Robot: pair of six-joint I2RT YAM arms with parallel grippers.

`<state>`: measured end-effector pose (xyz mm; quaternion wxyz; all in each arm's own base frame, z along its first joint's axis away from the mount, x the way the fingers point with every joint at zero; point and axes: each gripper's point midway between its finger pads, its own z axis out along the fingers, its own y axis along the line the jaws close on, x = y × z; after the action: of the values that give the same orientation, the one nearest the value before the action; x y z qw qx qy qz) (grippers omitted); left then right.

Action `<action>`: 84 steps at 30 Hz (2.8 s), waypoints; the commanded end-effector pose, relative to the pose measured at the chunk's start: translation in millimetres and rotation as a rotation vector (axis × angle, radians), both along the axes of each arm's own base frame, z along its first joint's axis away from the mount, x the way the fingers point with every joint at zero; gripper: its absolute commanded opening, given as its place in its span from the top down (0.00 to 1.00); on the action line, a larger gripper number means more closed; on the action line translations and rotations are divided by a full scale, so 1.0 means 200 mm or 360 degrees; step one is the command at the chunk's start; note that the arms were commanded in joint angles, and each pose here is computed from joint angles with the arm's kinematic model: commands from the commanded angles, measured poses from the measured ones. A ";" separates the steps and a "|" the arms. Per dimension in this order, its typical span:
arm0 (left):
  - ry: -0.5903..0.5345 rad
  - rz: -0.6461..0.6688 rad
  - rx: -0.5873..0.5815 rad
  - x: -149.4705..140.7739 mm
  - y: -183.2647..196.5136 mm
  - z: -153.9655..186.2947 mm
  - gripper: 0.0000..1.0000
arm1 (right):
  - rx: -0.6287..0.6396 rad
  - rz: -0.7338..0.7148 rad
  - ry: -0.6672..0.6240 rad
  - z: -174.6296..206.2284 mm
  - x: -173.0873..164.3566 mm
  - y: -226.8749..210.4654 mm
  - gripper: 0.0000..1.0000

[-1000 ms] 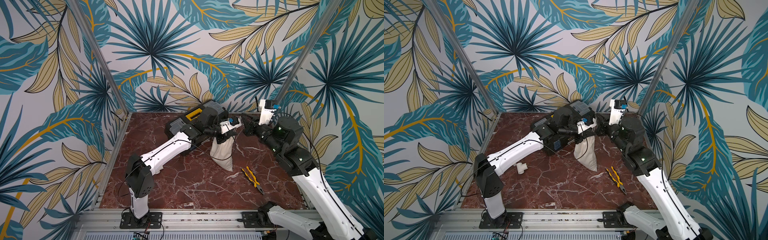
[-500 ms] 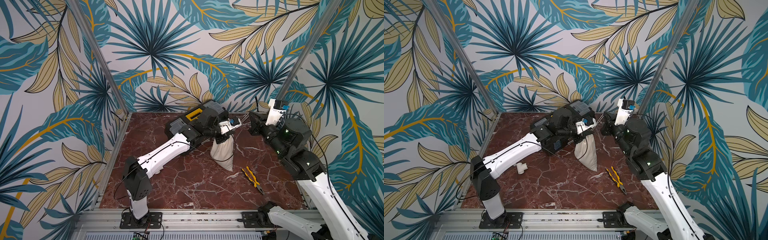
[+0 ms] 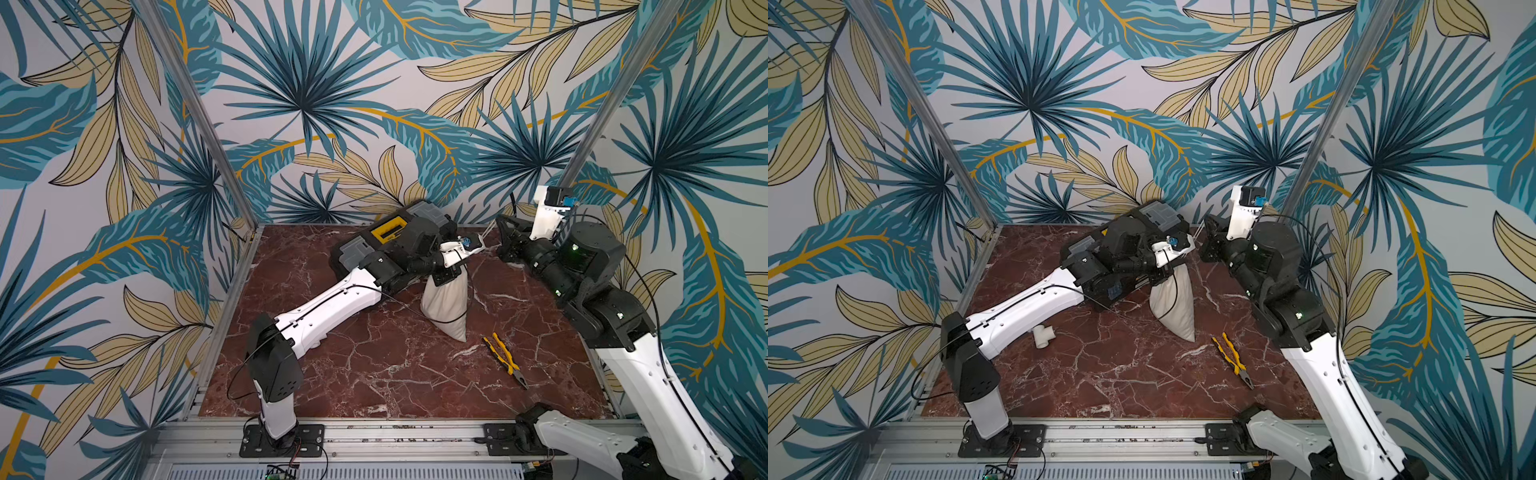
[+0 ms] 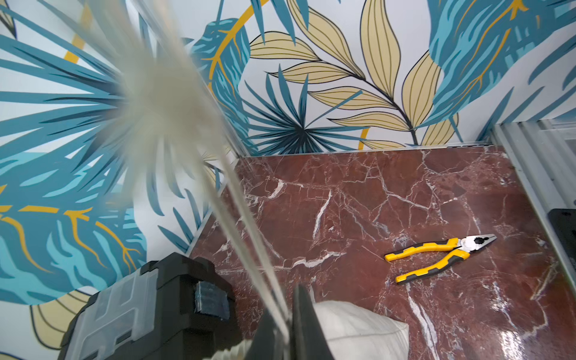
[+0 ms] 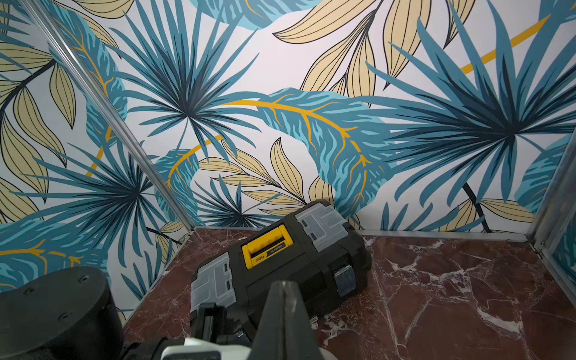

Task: Close the soil bag
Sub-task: Frap the soil bag at the center of the board.

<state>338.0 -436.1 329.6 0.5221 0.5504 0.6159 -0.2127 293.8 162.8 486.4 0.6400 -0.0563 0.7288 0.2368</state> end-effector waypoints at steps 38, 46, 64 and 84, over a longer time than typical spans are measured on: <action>0.0384 0.0295 0.0603 -0.05 0.33 -0.69 0.89 | 0.0284 -0.0211 -0.0721 0.80 -0.27 -0.30 1.00; 0.0396 0.0315 0.0597 -0.05 0.34 -0.67 0.88 | 0.0305 -0.0190 -0.0745 0.84 -0.29 -0.29 1.00; 0.0435 0.0366 0.0570 -0.01 0.32 -0.70 0.84 | 0.0348 -0.0172 -0.0726 0.80 -0.32 -0.31 1.00; 0.0443 0.0655 0.0178 -0.09 0.49 -0.48 1.00 | 0.0301 -0.0026 -0.0558 0.60 -0.17 -0.13 1.00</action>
<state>320.7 -373.2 248.1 0.4500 0.4650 0.7429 -0.1712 279.3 154.5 523.1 0.6715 -0.0707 0.6998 0.2331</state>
